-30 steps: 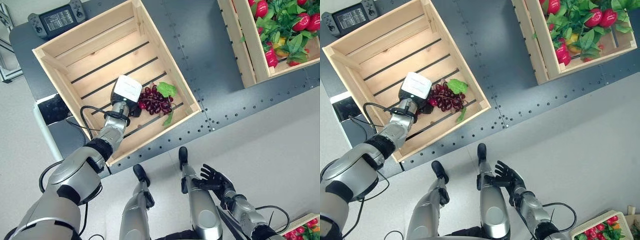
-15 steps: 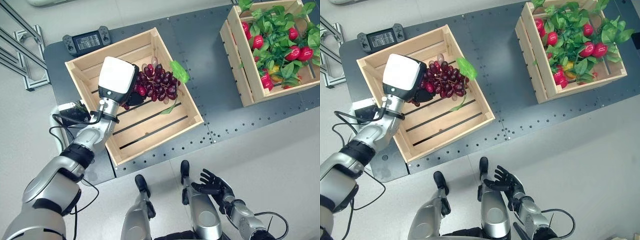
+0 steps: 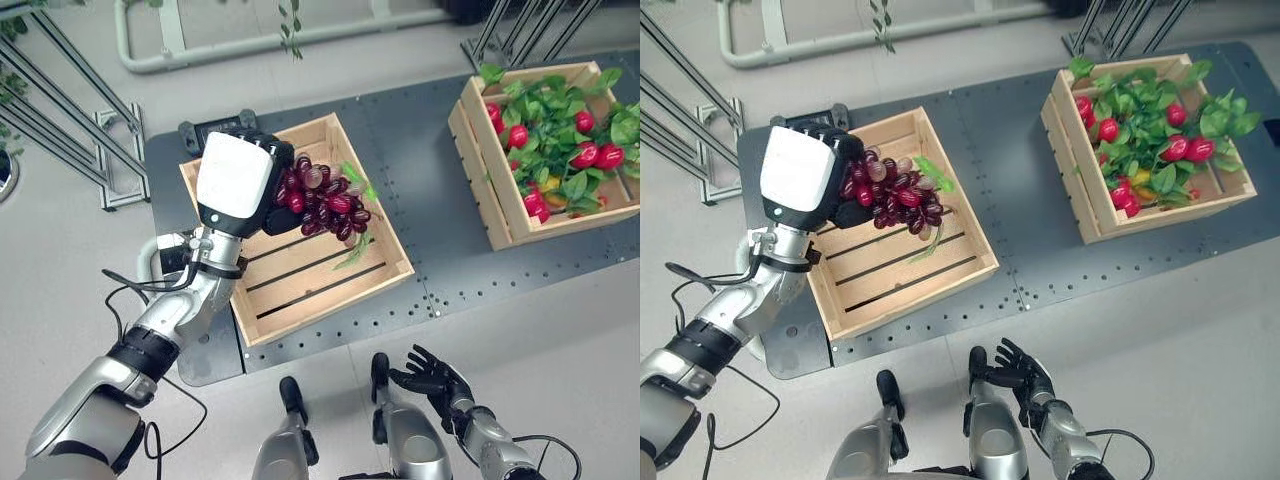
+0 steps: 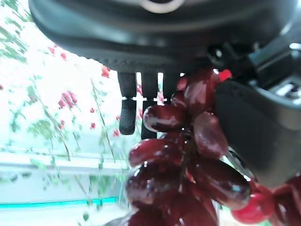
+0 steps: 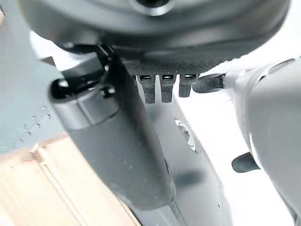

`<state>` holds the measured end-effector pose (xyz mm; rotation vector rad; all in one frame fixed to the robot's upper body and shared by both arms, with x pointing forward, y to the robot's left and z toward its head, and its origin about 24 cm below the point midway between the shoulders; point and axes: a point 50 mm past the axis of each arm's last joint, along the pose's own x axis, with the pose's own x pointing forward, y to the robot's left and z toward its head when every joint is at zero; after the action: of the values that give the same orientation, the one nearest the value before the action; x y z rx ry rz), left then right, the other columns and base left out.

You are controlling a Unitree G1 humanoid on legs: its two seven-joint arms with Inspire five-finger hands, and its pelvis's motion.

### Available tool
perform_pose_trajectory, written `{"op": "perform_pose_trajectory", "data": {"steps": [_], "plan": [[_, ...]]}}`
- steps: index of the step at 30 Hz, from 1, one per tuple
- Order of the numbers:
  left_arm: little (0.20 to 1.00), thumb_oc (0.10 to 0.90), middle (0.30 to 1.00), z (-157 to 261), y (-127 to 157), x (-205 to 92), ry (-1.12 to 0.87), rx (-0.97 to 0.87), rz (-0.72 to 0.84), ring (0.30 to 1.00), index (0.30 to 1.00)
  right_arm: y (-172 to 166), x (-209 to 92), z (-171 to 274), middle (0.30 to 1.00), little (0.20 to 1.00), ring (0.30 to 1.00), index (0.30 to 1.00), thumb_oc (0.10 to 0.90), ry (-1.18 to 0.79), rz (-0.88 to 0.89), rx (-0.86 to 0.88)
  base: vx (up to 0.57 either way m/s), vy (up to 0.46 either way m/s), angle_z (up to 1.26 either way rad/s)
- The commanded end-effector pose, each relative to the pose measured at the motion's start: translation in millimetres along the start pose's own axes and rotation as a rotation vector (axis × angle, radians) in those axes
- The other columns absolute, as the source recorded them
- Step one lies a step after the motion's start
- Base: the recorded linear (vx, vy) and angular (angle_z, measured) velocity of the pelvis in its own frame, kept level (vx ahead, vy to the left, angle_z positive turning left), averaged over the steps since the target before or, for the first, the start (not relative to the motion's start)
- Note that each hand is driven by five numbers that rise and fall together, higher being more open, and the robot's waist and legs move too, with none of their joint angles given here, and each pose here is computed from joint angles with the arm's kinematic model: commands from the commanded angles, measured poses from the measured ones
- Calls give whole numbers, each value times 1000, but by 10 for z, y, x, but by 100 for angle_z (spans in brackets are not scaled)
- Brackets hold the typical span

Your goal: Pick up the fruits from the basket on one side to the basket on the other side

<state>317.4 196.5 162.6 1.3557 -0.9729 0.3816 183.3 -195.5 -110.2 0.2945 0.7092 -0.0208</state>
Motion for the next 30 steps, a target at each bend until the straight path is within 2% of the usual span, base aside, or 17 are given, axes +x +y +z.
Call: {"op": "perform_pose_trajectory", "data": {"steps": [1,11,16,20,22,28,30], "plan": [[300,400,300,77,317,277,21,-127,334,300,300,-125,-142,-245,900,900,900,900,800,43,-68,12,-6,-145,2],[300,400,300,241,515,79,26,-250,479,300,300,-30,-165,-378,900,900,900,900,800,84,-80,23,37,-50,-27],[300,400,300,218,586,-54,49,-211,418,300,300,16,-135,-239,900,900,900,900,800,44,-69,33,39,206,-55],[300,400,300,202,530,-154,27,-195,320,300,300,89,-171,219,900,900,900,900,800,-208,-66,197,18,237,-92],[300,400,300,151,491,-276,23,-174,274,300,300,90,-290,450,900,900,900,900,800,-346,-15,251,0,139,-20],[300,400,300,6,587,-350,-12,-140,244,300,300,43,-567,988,900,900,900,900,800,-544,142,126,-20,-1,-4],[300,400,300,-15,618,-346,-25,-131,229,300,300,-47,-778,1481,900,900,900,900,800,-694,184,18,25,-74,11]]}}
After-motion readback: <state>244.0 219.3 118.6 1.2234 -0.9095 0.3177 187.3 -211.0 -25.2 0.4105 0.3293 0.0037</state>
